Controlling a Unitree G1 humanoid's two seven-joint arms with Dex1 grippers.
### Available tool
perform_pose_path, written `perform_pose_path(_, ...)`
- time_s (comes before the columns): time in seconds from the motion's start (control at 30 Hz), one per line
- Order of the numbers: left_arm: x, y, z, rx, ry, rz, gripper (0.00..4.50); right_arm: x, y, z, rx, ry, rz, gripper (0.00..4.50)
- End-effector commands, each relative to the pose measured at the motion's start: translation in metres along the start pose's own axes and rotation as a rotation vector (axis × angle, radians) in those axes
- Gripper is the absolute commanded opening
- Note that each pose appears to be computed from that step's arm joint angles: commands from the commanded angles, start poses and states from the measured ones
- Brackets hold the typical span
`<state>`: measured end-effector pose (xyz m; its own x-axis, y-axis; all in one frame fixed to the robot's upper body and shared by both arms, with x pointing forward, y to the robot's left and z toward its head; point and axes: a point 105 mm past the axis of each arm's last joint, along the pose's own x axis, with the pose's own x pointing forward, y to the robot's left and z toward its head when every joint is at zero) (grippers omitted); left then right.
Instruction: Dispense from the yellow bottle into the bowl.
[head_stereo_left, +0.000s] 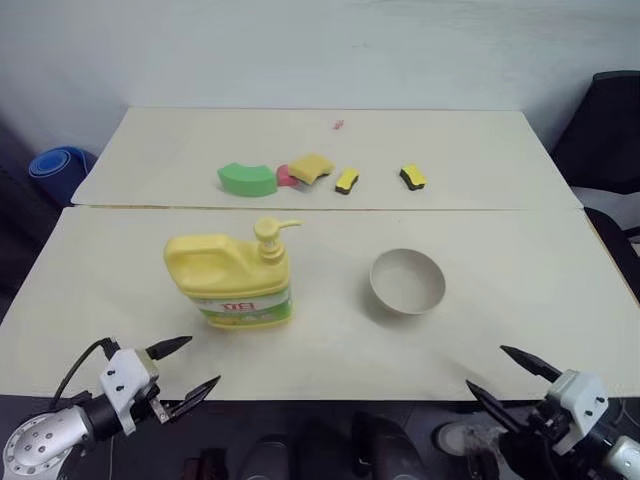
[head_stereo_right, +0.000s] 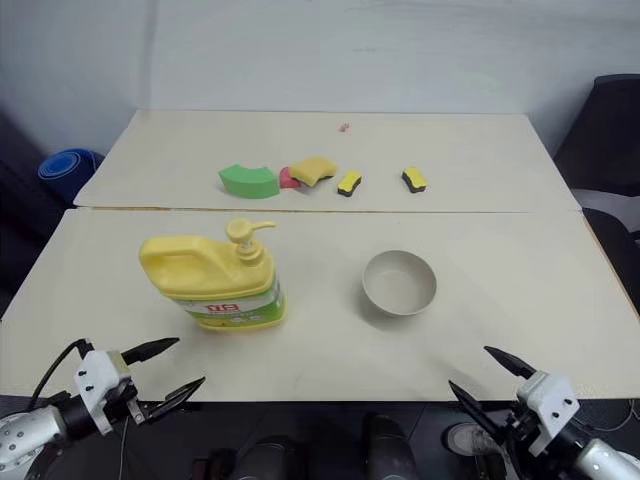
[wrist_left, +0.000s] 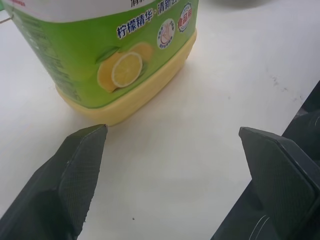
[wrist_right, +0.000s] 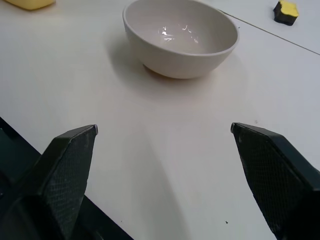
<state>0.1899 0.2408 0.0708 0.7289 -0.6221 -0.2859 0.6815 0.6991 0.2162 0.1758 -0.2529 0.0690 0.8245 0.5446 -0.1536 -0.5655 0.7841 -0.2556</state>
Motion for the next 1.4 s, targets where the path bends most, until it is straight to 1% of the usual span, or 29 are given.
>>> perform_pose_path(0.03,0.0,-0.003,0.013,0.002,-0.041,-0.039,4.49,0.008,-0.001,0.011,-0.035,-0.049,0.026,4.46)
perform_pose_path(0.1,0.002,-0.007,0.026,-0.065,-0.085,-0.098,4.49,0.022,0.002,0.02,-0.021,-0.075,0.072,4.46)
perform_pose_path(0.17,0.0,-0.013,0.048,-0.159,-0.157,-0.208,4.49,0.04,0.007,0.031,0.008,-0.083,0.143,4.46)
perform_pose_path(0.2,0.0,-0.018,0.055,-0.198,-0.17,-0.261,4.49,0.048,0.009,0.035,0.01,-0.079,0.17,4.46)
perform_pose_path(0.27,0.002,-0.026,0.061,-0.186,-0.149,-0.325,4.49,0.067,0.013,0.042,-0.003,-0.061,0.21,4.46)
perform_pose_path(0.37,0.007,-0.032,0.067,-0.113,-0.137,-0.369,4.49,0.098,0.012,0.04,-0.05,0.013,0.236,4.46)
perform_pose_path(0.4,0.009,-0.031,0.069,-0.096,-0.145,-0.363,4.49,0.108,0.011,0.037,-0.071,0.047,0.237,4.46)
perform_pose_path(0.47,0.011,-0.028,0.072,-0.065,-0.164,-0.339,4.49,0.127,0.007,0.035,-0.079,0.064,0.218,4.46)
perform_pose_path(0.53,0.013,-0.026,0.073,-0.058,-0.174,-0.322,4.49,0.145,0.009,0.034,-0.104,0.073,0.233,4.46)
perform_pose_path(0.67,0.014,-0.028,0.073,-0.043,-0.176,-0.3,4.49,0.167,0.013,0.032,-0.124,0.116,0.27,4.46)
perform_pose_path(0.73,0.015,-0.029,0.074,-0.043,-0.178,-0.293,4.5,0.173,0.014,0.033,-0.133,0.121,0.276,4.09)
perform_pose_path(0.8,0.015,-0.028,0.078,-0.053,-0.201,-0.271,4.5,0.179,0.016,0.038,-0.155,0.107,0.278,3.56)
perform_pose_path(0.87,0.015,-0.027,0.083,-0.064,-0.225,-0.253,4.5,0.182,0.017,0.043,-0.17,0.088,0.282,2.81)
perform_pose_path(1.03,0.004,-0.033,0.115,-0.108,-0.269,-0.298,4.5,0.181,0.019,0.047,-0.205,0.086,0.315,0.86)
perform_pose_path(1.07,0.001,-0.034,0.127,-0.077,-0.293,-0.315,4.5,0.18,0.019,0.049,-0.218,0.087,0.33,0.67)
perform_pose_path(1.1,0.001,-0.031,0.14,-0.009,-0.326,-0.287,4.3,0.18,0.018,0.052,-0.234,0.083,0.342,0.28)
perform_pose_path(1.13,0.0,-0.028,0.149,0.037,-0.349,-0.264,4.09,0.179,0.017,0.053,-0.244,0.081,0.351,0.02)
perform_pose_path(1.17,-0.002,-0.026,0.167,0.053,-0.4,-0.26,3.9,0.178,0.016,0.063,-0.265,0.058,0.372,0.0)
perform_pose_path(1.2,-0.004,-0.024,0.185,0.053,-0.457,-0.25,3.58,0.176,0.016,0.074,-0.288,0.039,0.398,0.0)
perform_pose_path(1.27,-0.006,-0.019,0.209,0.043,-0.522,-0.237,2.98,0.173,0.017,0.091,-0.34,0.009,0.458,0.0)
perform_pose_path(1.33,-0.005,-0.01,0.22,0.062,-0.541,-0.2,2.27,0.171,0.019,0.105,-0.381,-0.012,0.504,0.0)
perform_pose_path(1.4,0.005,0.004,0.233,0.125,-0.564,-0.155,1.63,0.169,0.026,0.127,-0.425,-0.04,0.586,0.0)
